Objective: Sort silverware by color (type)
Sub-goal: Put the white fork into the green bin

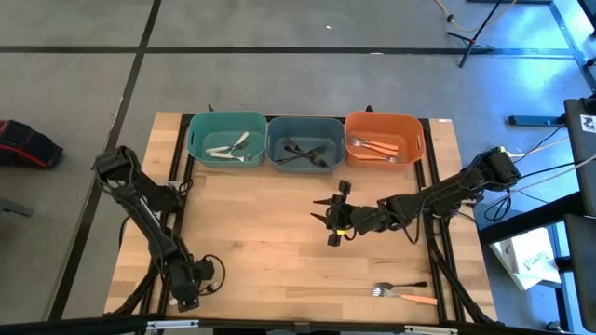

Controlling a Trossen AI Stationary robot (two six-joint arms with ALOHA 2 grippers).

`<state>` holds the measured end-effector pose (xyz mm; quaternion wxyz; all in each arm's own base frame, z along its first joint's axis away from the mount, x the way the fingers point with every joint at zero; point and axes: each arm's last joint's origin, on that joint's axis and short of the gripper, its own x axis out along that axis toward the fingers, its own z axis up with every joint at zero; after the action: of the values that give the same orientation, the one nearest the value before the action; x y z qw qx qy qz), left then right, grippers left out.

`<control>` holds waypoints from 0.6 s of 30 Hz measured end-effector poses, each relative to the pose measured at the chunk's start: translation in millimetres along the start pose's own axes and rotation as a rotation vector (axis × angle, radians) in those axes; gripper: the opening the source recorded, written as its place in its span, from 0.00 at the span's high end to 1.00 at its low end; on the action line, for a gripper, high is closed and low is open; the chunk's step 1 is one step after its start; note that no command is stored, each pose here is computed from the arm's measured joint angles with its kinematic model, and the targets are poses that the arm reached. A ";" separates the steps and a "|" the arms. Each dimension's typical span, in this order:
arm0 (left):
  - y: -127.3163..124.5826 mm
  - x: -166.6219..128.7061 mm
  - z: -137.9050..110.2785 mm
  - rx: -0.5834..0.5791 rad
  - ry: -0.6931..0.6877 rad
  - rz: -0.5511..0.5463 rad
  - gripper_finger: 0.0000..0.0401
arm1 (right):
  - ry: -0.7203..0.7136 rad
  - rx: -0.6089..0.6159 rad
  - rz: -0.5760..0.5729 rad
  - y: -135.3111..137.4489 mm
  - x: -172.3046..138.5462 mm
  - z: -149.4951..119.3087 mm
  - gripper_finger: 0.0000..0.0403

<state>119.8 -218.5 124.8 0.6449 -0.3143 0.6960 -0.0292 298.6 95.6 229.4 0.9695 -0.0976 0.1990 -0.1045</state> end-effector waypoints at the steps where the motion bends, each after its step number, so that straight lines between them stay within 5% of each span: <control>1: 0.5 1.9 -0.3 -0.003 -0.009 0.008 0.69 | 0.006 0.011 0.019 1.6 1.6 -1.6 0.63; 8: 5.3 2.7 2.2 -0.033 -0.039 0.066 0.69 | 0.049 0.020 0.095 9.5 10.0 -11.4 0.63; 18: 8.6 -0.5 17.9 0.194 -0.218 0.122 0.84 | -0.011 0.057 0.017 7.3 10.6 -5.2 0.63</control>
<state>132.7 -204.9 118.5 0.7445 -0.2092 0.6336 -0.0229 307.2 99.2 219.1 0.9738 -0.0690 0.1916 -0.1014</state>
